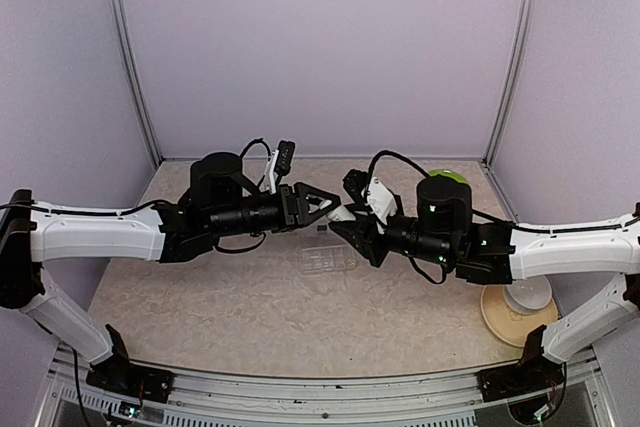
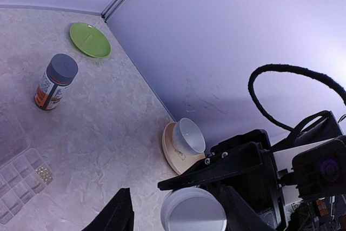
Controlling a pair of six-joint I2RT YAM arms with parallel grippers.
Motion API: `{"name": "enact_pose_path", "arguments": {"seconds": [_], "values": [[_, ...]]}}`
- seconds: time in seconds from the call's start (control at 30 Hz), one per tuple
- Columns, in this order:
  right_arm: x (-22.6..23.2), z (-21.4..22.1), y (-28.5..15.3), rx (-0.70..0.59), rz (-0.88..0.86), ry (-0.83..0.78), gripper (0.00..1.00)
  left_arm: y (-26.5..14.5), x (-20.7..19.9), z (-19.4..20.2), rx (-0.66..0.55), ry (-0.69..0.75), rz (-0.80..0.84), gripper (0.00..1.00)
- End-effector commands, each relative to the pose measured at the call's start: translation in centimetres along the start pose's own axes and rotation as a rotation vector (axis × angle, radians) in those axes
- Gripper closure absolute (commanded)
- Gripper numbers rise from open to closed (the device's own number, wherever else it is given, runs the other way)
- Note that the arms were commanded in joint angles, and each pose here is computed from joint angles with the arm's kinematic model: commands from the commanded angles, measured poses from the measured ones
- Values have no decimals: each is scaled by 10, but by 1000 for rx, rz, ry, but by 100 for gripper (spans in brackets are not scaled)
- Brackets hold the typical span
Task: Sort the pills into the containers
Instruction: Screw the lid of the pill bottle onto the pill bottle.
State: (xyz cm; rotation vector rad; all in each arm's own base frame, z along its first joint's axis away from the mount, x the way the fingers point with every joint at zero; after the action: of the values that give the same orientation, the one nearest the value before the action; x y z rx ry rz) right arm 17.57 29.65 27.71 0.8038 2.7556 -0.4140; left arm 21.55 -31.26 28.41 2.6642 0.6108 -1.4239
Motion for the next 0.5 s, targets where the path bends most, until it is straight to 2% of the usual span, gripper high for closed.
{"name": "enact_pose_path", "arguments": {"seconds": [0.0,0.27,0.47], "values": [[-2,1,-3,1,18,-4,86,1,-6,-8,-16,7,30,47],[-2,4,-2,11,25,-5,86,-2,-9,-11,-27,12,49,43],[-1,6,-1,20,26,-8,86,-4,-9,-12,-30,12,47,44]]}}
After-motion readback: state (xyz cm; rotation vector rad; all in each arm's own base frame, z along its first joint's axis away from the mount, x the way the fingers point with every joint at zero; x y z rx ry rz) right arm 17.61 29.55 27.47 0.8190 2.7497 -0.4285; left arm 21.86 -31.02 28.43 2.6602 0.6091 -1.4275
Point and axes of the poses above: each gripper's point midway between its finger pads, its own y axis out along the fingers, its own x axis along the line the jaws close on, z = x × y, the point moved 10 cm from there along -y, back along the fingers, and after that the axes turned 8 degrees about -y, right-handed, at the moved point
